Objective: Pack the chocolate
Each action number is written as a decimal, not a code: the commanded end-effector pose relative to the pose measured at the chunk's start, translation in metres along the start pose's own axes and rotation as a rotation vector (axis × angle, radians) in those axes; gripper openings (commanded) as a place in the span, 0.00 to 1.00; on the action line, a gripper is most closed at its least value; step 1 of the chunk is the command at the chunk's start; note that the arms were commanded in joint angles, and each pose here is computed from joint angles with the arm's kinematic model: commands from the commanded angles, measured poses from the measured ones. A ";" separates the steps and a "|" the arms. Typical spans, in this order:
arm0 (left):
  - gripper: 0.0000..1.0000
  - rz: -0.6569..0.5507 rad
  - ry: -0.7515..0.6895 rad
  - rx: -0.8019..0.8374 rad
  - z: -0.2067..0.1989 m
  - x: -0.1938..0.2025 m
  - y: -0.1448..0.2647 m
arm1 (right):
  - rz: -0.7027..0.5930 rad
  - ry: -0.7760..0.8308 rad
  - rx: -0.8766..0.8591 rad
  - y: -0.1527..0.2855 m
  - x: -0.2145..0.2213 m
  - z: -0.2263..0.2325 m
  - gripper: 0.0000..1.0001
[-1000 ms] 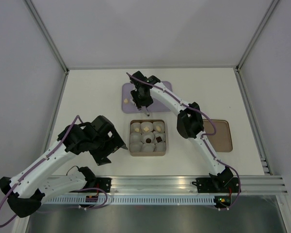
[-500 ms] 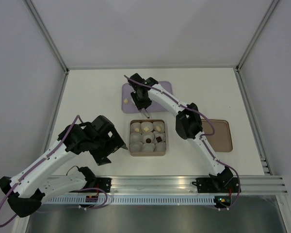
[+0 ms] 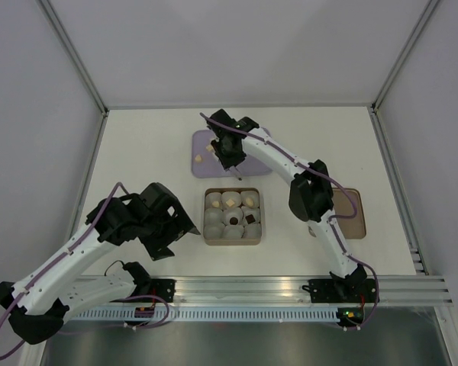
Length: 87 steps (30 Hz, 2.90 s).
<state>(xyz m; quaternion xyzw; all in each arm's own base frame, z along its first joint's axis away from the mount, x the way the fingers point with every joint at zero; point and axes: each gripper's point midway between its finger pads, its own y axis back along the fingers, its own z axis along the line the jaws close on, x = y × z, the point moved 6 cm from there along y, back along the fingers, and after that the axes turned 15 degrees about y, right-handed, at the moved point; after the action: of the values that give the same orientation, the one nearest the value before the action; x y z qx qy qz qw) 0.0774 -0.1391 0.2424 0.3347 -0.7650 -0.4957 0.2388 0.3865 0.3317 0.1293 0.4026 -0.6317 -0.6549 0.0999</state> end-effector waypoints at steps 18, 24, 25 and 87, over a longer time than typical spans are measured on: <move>1.00 0.015 0.012 0.006 0.001 0.001 0.016 | -0.085 0.154 -0.231 0.200 0.152 0.108 0.27; 1.00 0.023 0.009 -0.001 0.004 0.002 0.015 | -0.079 0.175 -0.239 0.185 0.149 0.137 0.27; 1.00 0.022 0.007 -0.001 0.004 0.002 0.015 | -0.088 0.177 -0.236 0.183 0.144 0.138 0.27; 1.00 0.021 0.009 -0.010 0.008 0.002 0.023 | 0.034 0.106 -0.074 0.126 0.114 0.139 0.46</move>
<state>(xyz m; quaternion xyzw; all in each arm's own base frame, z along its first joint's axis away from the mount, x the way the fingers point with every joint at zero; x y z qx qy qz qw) 0.0780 -0.1398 0.2547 0.3381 -0.7772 -0.4774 0.2319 0.1691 0.3377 0.1548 0.4093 -0.6103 -0.6504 0.1922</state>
